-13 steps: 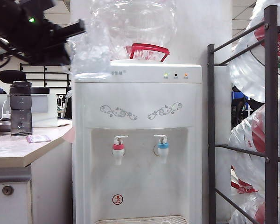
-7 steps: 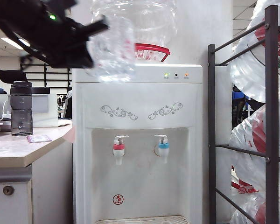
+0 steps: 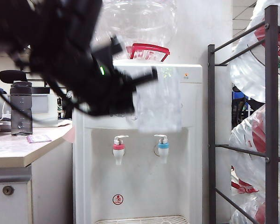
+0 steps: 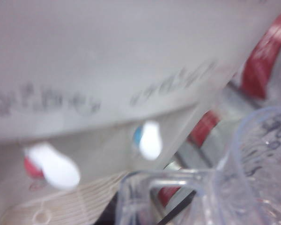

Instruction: Pick up the plastic mug from the left desk, go to the cold water outlet of the water dispenser, press the vertical switch to get some water, then put the mug back on the desk.

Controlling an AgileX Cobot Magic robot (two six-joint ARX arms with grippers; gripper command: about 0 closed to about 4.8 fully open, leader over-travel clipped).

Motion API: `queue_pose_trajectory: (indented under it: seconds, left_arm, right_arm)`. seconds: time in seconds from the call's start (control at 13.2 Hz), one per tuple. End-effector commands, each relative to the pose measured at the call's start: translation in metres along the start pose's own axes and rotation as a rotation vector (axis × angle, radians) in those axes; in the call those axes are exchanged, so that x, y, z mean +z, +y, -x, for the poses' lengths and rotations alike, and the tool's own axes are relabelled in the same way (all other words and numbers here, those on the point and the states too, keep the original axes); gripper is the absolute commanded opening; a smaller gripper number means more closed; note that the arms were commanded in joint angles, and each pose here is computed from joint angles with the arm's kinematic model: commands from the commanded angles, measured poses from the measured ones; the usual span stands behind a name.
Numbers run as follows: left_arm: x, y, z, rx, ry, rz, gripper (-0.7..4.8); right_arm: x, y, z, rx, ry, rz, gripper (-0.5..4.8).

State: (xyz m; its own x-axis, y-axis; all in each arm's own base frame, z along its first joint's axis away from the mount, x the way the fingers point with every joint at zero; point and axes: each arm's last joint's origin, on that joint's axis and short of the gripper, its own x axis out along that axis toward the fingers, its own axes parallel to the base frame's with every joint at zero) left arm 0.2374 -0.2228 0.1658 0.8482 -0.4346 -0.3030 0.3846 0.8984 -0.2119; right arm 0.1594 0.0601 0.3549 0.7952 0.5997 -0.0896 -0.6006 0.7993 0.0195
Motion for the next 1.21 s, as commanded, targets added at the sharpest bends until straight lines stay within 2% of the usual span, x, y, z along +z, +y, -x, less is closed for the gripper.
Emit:
queue_pose_trajectory:
  seconds: [0.08, 0.15, 0.3, 0.61, 0.83, 1.21]
  left_arm:
    - [-0.016, -0.005, -0.013, 0.009, -0.064, 0.029, -0.06]
    - [-0.03, -0.006, -0.021, 0.0, -0.067, 0.044, -0.06]
    - [-0.058, -0.002, -0.032, 0.018, -0.004, 0.022, -0.06]
    - [-0.082, 0.004, -0.039, 0.08, 0.041, 0.023, -0.06]
    - [-0.089, 0.007, -0.043, 0.108, -0.003, 0.032, -0.06]
    - [-0.092, 0.009, -0.048, 0.161, 0.04, 0.006, -0.06]
  right_arm:
    - [0.004, 0.001, 0.001, 0.001, -0.019, 0.026, -0.05]
    - [0.004, 0.001, 0.001, 0.001, -0.019, 0.026, -0.05]
    - [0.004, 0.001, 0.001, 0.0, -0.02, 0.026, -0.05]
    - [0.004, 0.0, 0.001, -0.002, -0.019, 0.026, -0.05]
    - [0.004, 0.0, 0.001, -0.001, -0.019, 0.026, -0.05]
    - [0.004, 0.001, 0.001, 0.002, -0.018, 0.025, -0.05]
